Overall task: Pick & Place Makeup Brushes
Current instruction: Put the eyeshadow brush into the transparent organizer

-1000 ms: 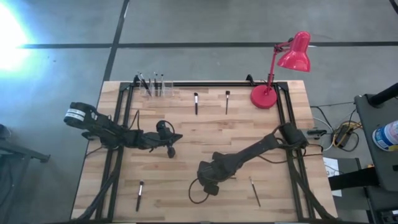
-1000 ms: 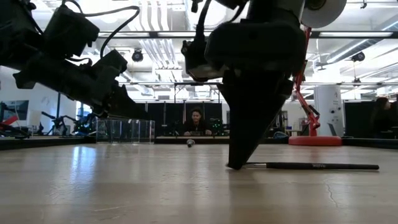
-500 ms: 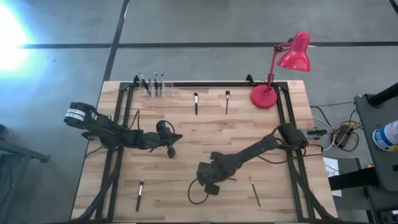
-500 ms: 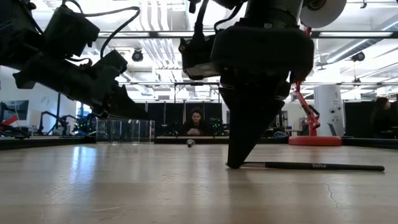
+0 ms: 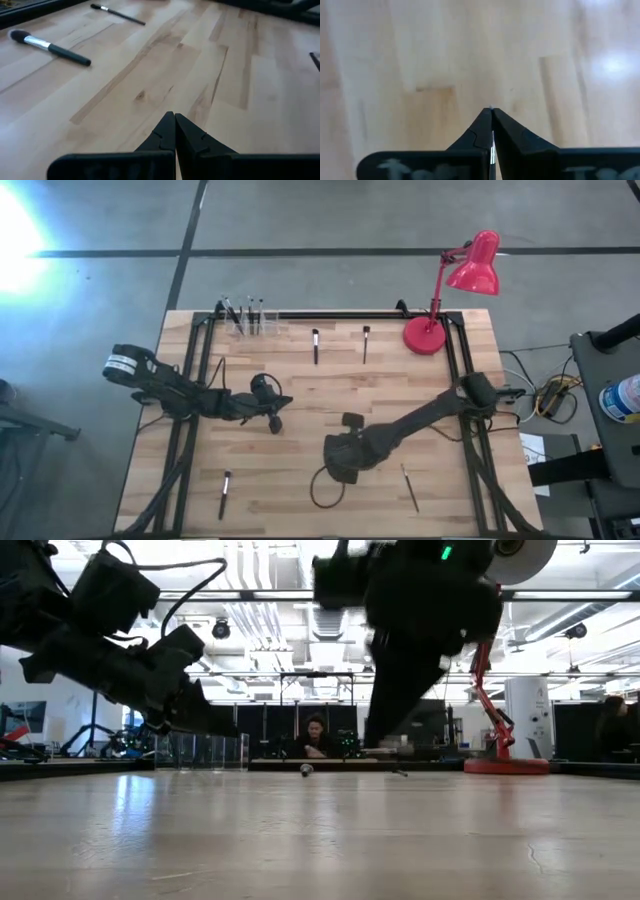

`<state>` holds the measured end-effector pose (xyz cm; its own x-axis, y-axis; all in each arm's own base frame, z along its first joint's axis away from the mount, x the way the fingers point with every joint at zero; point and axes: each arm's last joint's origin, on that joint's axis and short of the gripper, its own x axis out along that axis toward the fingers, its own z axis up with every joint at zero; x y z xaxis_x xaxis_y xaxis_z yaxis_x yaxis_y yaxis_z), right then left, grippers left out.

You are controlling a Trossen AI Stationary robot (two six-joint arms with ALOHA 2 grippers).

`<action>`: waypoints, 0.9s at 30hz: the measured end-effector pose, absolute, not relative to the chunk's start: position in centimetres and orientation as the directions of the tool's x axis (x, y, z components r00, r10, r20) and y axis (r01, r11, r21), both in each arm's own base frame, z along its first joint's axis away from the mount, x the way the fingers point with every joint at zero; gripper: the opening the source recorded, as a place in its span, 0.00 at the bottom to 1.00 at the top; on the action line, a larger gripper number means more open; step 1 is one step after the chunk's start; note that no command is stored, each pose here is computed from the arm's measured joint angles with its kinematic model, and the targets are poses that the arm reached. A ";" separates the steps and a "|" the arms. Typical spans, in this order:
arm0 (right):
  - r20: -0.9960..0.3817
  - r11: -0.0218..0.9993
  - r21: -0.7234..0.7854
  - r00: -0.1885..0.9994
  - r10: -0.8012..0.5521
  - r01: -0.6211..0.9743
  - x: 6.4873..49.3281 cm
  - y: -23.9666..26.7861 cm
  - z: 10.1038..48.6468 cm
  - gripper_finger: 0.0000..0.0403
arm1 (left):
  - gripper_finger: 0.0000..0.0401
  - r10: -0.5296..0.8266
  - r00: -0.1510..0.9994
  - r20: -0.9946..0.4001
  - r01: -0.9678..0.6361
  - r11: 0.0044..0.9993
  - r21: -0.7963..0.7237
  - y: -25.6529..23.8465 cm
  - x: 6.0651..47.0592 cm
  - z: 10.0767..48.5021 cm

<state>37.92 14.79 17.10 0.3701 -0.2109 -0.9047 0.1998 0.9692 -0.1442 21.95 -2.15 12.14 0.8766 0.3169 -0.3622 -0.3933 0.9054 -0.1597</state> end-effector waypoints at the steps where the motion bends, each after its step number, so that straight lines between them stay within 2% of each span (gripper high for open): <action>1: -0.890 0.966 -0.157 0.395 -0.229 0.207 37.6 14.8 17.6 0.02 | 0.00 0.312 0.882 -0.353 -0.387 0.907 -0.166 -2.2 22.0 12.2; 4: -0.840 0.958 -0.171 0.474 -0.264 0.229 36.3 14.5 18.4 0.02 | 0.00 0.259 0.916 -0.308 -0.323 0.929 -0.181 -2.9 22.1 12.7; 7: -0.745 0.961 -0.131 0.616 -0.257 0.243 35.2 14.2 19.9 0.02 | 0.00 0.132 0.964 -0.230 -0.179 0.965 -0.193 -4.0 22.3 13.6; 11: -0.563 0.975 -0.048 0.800 -0.208 0.219 33.8 13.6 21.2 0.02 | 0.00 0.043 0.991 -0.127 -0.067 0.980 -0.188 -5.3 22.4 14.8; 15: -0.284 0.986 0.009 0.946 -0.156 0.165 32.9 12.9 22.2 0.02 | 0.01 0.013 0.997 -0.081 -0.027 0.984 -0.175 -6.2 23.1 15.9; 18: -0.106 0.989 0.019 0.984 -0.146 0.149 32.2 12.3 22.5 0.02 | 0.04 0.009 0.999 -0.048 -0.017 0.983 -0.185 -6.6 24.0 16.9; 21: 0.016 0.990 0.034 0.990 -0.139 0.138 31.7 11.8 22.5 0.02 | 0.10 0.001 1.000 -0.018 -0.004 0.985 -0.175 -7.0 24.8 18.1; 27: 0.095 0.995 0.036 0.990 -0.100 0.097 31.5 11.6 22.9 0.02 | 0.21 -0.035 0.998 0.047 0.041 0.990 -0.132 -7.8 26.2 20.0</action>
<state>31.47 11.59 22.94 0.9904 -0.1001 0.0953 0.0970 0.9946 0.0362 26.23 -7.79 19.97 0.9983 -0.0353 0.0466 0.0411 0.9904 -0.1320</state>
